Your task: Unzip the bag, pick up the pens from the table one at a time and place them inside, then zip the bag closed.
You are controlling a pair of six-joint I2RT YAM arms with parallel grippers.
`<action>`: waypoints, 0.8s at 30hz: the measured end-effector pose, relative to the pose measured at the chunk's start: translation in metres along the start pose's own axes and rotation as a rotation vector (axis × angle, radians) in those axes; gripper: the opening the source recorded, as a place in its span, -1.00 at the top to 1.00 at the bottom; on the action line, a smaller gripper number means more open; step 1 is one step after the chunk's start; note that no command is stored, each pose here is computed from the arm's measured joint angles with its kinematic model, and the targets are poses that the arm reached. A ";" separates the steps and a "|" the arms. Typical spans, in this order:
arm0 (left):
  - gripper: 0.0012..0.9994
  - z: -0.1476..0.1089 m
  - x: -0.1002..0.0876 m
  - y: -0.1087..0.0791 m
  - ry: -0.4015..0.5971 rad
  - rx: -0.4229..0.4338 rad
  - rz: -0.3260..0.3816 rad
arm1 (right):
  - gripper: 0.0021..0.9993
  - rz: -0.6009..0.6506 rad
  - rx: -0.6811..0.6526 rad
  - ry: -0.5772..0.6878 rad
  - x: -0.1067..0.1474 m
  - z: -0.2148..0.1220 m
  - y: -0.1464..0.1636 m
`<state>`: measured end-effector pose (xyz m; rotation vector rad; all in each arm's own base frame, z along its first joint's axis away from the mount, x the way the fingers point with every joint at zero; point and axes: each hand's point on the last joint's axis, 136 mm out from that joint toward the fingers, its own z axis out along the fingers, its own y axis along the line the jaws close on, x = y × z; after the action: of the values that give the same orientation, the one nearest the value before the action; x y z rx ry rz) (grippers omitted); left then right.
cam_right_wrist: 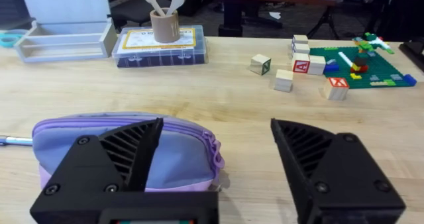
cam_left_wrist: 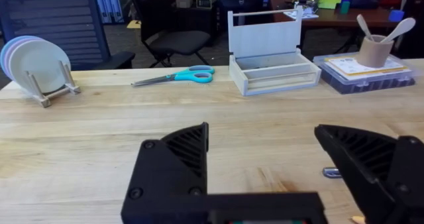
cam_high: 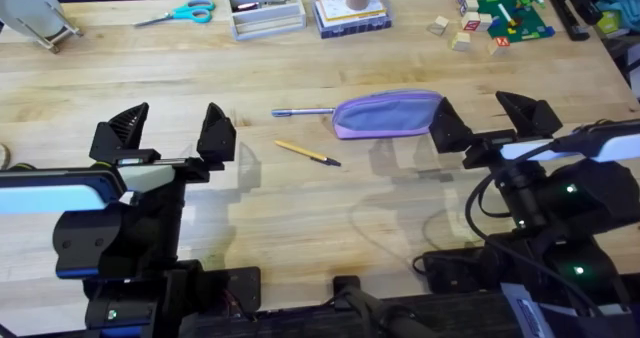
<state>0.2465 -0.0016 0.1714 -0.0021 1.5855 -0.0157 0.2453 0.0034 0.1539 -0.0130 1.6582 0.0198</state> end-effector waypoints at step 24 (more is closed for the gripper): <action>-0.99 0.000 -0.012 -0.007 -0.050 0.042 0.003 | -1.00 0.046 -0.032 0.005 0.000 0.000 0.006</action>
<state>0.2462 -0.0088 0.1839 0.0322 1.5349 -0.0463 0.2448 0.0090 0.1539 0.0006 1.6624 0.0814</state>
